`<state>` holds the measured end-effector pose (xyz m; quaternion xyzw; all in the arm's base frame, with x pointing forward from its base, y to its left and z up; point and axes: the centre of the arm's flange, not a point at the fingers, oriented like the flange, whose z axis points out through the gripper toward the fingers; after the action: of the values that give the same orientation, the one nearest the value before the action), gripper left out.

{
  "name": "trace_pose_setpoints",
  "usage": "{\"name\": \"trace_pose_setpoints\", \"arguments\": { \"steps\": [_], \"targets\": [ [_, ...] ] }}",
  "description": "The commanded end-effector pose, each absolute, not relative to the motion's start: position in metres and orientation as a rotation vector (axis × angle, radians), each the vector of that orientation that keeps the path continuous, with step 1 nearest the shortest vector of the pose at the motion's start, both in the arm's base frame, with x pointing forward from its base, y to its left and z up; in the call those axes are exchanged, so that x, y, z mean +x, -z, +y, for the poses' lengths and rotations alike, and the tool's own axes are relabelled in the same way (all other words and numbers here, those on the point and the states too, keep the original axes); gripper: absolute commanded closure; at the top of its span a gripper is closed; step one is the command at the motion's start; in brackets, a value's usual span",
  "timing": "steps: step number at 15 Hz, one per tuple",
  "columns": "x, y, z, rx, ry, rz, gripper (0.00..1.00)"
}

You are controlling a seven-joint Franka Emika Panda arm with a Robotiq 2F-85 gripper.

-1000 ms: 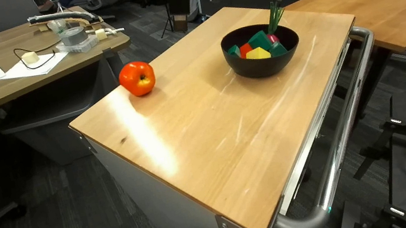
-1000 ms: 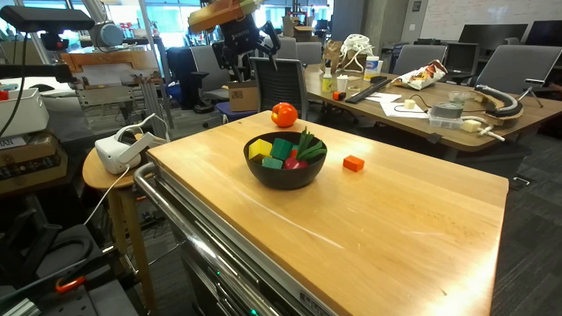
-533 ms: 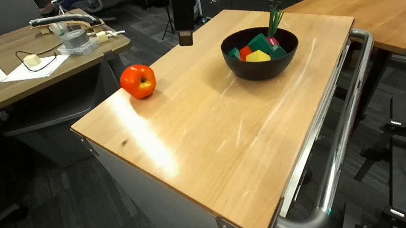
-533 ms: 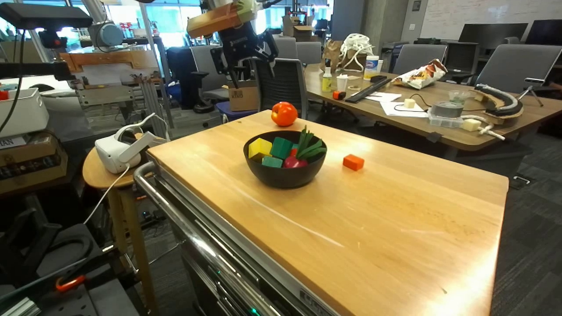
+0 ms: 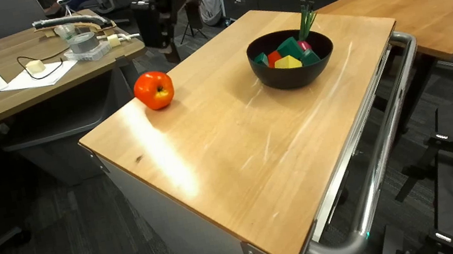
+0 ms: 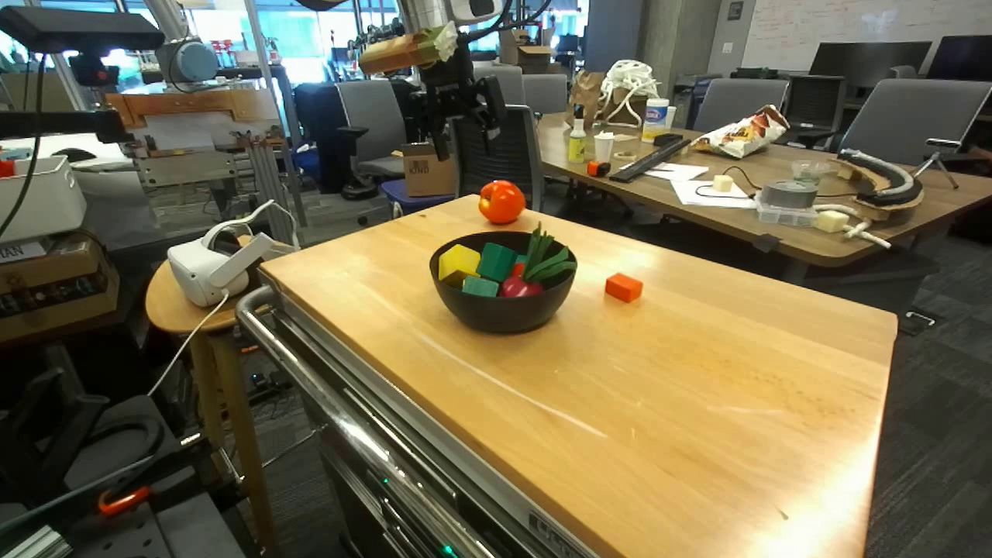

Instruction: Put the beetroot and the blocks in the bowl then move the apple to the right

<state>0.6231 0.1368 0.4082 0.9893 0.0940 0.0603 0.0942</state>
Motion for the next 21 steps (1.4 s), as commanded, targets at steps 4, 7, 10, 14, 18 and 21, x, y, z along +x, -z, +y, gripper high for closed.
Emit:
{"name": "trace_pose_setpoints", "arguments": {
  "steps": [4, 7, 10, 14, 18, 21],
  "targets": [
    [0.627, -0.397, 0.139, 2.935, -0.156, 0.271, 0.00],
    [0.636, -0.392, 0.134, 2.978, -0.151, 0.125, 0.00],
    [0.654, -0.387, 0.136, 3.029, -0.151, -0.110, 0.00],
    [0.684, -0.385, 0.146, 3.049, -0.172, -0.301, 0.00],
    [0.713, -0.379, 0.162, 3.012, -0.220, -0.345, 0.00],
    [0.729, -0.372, 0.173, 2.990, -0.243, -0.340, 0.00]
  ]
}}
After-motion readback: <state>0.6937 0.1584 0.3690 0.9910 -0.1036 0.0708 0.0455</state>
